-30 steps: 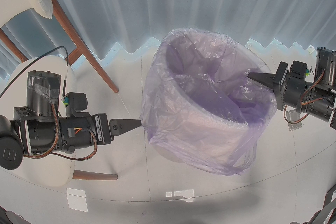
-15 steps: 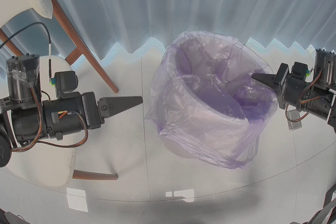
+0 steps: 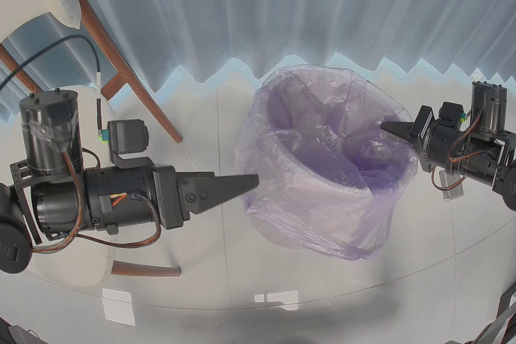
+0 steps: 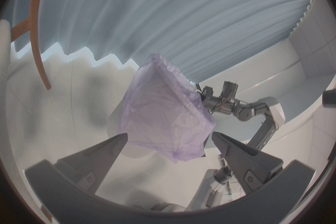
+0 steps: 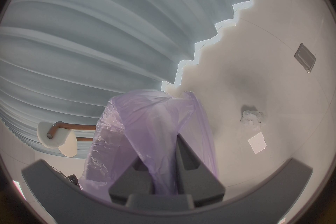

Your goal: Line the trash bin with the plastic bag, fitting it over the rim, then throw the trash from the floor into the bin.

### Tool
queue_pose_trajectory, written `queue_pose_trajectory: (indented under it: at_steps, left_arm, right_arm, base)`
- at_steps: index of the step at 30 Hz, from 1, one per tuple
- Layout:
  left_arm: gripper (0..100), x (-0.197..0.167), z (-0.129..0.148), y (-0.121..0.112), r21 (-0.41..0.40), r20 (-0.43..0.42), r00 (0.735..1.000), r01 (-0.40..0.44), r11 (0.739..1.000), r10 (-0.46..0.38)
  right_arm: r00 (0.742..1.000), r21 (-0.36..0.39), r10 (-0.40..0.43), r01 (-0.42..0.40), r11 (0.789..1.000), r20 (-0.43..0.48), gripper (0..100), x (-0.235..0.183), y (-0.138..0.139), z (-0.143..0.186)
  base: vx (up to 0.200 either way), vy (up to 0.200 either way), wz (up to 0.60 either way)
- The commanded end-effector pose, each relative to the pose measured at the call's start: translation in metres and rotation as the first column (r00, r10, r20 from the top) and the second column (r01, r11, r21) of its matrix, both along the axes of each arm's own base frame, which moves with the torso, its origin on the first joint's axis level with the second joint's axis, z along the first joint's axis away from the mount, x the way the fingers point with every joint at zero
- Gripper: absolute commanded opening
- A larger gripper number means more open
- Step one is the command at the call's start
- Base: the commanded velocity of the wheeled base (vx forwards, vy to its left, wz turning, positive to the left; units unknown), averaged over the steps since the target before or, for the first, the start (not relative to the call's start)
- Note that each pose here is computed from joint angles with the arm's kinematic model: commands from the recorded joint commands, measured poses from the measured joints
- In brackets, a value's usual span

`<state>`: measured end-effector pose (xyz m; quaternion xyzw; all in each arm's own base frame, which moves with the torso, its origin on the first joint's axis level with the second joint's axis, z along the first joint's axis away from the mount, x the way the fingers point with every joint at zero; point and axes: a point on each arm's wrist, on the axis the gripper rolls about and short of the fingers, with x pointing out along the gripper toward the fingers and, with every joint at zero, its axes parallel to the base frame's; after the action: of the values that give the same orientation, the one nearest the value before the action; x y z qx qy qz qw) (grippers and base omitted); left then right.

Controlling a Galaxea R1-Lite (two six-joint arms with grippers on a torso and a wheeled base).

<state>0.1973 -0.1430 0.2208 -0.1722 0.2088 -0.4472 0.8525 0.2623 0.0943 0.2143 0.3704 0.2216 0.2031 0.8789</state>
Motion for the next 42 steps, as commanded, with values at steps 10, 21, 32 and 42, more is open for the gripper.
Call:
queue_pose_trajectory:
  at_steps: [10, 21, 32, 42]
  left_arm:
    - [100, 0.024, -0.041, -0.015, 0.212, -0.085, 0.990, -0.095, 0.973, 0.115]
    - [100, 0.029, -0.052, -0.018, 0.289, -0.175, 0.963, -0.149, 0.946, 0.205]
    - [100, 0.029, -0.057, -0.015, 0.335, -0.198, 0.953, -0.154, 0.930, 0.229]
    - [100, 0.018, -0.041, 0.008, 0.276, -0.168, 0.955, -0.194, 0.941, 0.246]
  right_arm:
    - [1.000, 0.012, 0.007, -0.007, 1.000, 0.024, 0, 0.003, 0.003, 0.008]
    - [0.998, 0.037, 0.006, -0.009, 0.999, 0.056, 0, 0.005, 0.004, 0.021]
    - [0.999, 0.035, -0.028, 0.027, 0.999, 0.026, 0, 0.011, 0.003, 0.023]
    - [0.973, -0.038, -0.228, 0.227, 0.973, -0.028, 0, 0.048, 0.007, -0.018]
  base:
    - [0.000, 0.000, 0.00]
    - [0.000, 0.000, 0.00]
    - [0.000, 0.000, 0.00]
    - [0.000, 0.000, 0.00]
